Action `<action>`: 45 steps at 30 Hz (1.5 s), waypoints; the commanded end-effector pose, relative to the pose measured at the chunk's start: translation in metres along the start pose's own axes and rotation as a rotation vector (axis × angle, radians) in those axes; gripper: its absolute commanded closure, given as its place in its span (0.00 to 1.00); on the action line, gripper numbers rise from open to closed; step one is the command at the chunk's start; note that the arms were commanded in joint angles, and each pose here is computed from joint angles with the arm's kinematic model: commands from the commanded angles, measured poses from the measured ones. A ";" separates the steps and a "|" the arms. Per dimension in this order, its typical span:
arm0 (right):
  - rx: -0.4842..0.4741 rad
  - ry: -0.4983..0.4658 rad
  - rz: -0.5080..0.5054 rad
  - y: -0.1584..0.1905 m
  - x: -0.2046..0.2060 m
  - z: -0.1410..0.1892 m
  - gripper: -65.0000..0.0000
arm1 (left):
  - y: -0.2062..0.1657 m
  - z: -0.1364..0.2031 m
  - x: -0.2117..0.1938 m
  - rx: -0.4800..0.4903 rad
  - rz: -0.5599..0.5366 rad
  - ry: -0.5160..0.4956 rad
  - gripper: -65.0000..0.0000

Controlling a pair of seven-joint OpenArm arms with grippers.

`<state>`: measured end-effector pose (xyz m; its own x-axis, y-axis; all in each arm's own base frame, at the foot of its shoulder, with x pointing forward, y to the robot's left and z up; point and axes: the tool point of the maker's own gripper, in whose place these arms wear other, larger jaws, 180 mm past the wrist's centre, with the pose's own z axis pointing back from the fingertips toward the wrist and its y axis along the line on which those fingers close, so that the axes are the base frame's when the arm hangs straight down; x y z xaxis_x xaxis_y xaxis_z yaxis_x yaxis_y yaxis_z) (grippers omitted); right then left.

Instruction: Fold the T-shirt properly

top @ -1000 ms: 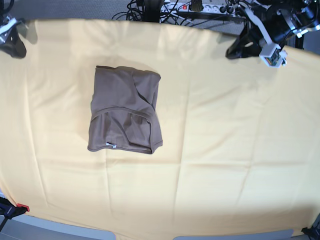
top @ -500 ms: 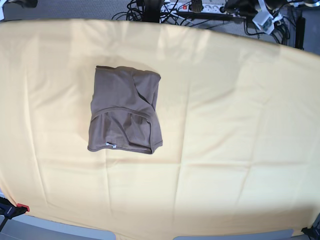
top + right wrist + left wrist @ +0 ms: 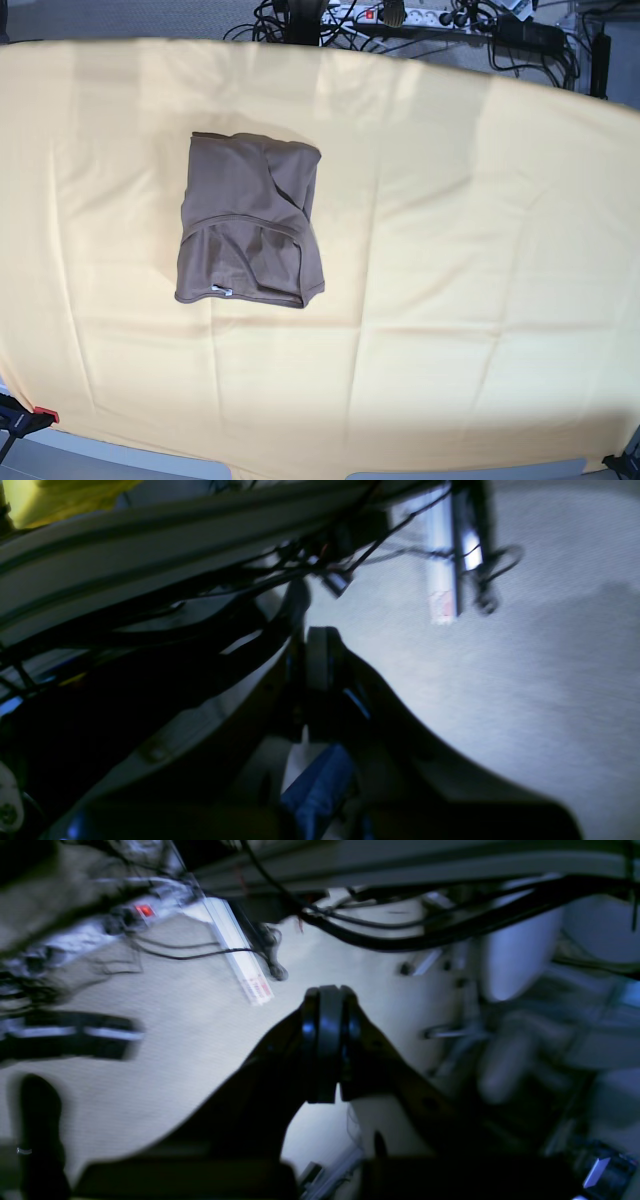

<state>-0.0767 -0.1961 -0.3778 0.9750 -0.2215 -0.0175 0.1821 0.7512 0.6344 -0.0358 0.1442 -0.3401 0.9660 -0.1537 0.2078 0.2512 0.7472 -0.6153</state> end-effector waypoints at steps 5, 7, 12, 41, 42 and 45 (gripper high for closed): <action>-0.004 0.112 -0.034 -0.018 -0.017 -0.037 1.00 | 0.025 -0.039 -0.028 -0.034 0.138 0.021 1.00; -0.012 0.116 -0.027 -0.025 -0.012 -0.055 1.00 | 0.039 -0.057 -0.034 -0.036 0.181 0.019 1.00; -0.079 0.132 0.039 -0.046 0.005 -0.100 1.00 | 0.082 -0.100 -0.038 0.010 0.221 0.022 1.00; -0.546 -0.044 0.433 -0.112 0.070 -0.230 1.00 | 0.204 -0.214 0.014 0.501 -0.038 -0.180 1.00; -0.536 -0.053 0.432 -0.106 0.072 -0.235 1.00 | 0.199 -0.221 0.017 0.492 -0.030 -0.184 1.00; -0.516 -0.050 0.491 -0.091 0.075 -0.248 1.00 | 0.185 -0.237 0.023 0.463 -0.031 -0.186 1.00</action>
<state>0.0089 -0.1250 -0.6295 0.9588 0.1954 0.2062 -0.2221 0.9682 0.1154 0.0451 0.1246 -0.6306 0.9244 -0.0995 0.3682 0.1877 0.9591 -0.2119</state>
